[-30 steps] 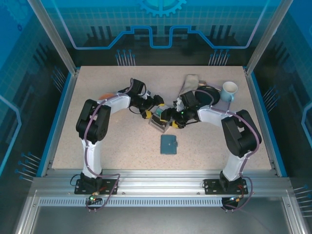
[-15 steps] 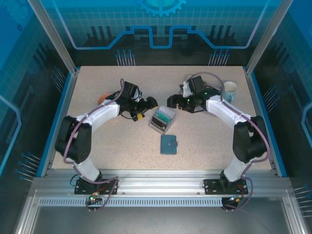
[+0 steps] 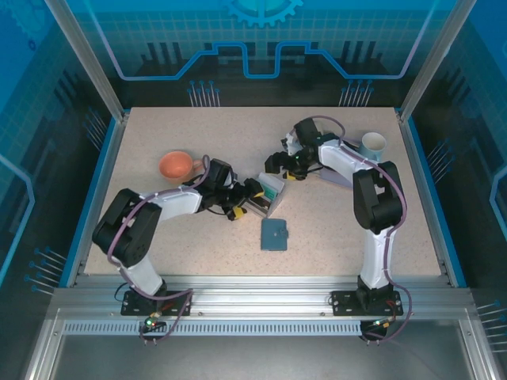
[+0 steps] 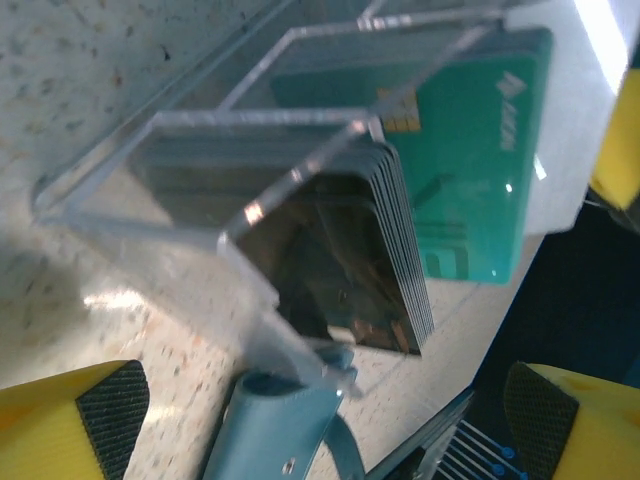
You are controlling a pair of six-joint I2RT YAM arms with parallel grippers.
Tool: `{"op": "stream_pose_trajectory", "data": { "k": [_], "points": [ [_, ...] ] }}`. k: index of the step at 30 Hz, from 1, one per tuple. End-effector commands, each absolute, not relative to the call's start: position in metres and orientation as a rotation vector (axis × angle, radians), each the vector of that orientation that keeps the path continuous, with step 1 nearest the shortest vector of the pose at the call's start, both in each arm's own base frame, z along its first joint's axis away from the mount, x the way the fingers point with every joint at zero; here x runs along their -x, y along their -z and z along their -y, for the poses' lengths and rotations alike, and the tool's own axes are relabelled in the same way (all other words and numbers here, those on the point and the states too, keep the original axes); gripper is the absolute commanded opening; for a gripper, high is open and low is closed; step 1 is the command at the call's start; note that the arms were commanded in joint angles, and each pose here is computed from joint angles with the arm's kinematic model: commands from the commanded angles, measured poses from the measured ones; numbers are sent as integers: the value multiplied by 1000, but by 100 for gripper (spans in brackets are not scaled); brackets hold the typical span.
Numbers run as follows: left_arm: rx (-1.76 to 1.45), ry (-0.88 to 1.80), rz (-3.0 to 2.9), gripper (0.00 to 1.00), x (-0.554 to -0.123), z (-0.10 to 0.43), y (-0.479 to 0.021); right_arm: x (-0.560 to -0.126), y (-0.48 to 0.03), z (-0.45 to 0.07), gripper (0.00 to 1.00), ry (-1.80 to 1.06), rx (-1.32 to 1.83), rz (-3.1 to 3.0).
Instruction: Put the credit cards into the card holder
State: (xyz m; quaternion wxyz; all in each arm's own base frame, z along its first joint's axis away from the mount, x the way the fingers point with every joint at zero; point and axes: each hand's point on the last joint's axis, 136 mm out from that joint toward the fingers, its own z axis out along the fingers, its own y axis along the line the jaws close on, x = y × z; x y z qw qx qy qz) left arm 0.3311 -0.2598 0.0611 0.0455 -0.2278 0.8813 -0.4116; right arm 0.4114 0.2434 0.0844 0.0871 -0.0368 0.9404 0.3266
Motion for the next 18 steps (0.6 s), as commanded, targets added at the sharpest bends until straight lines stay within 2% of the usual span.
{"op": "stream_pose_trajectory", "data": {
  "k": [1,5,13,16,18],
  "points": [
    [655,1380,-2635,95,-350,281,-75,-396,-98,-244,81,-1122,101,-2784],
    [614,1375,-2652,95,-360,292,-74,-384,-103,-239,80,-1205,60,-2758],
    [561,1332,-2712,92,-362,304,-67,-364,-110,-214,79,-1182,-50,-2720],
    [559,1304,-2732,89,-360,302,-65,-357,-104,-198,80,-1083,-85,-2745],
    [560,1254,-2743,87,-357,296,-63,-358,-102,-181,81,-916,-89,-2772]
  ]
}}
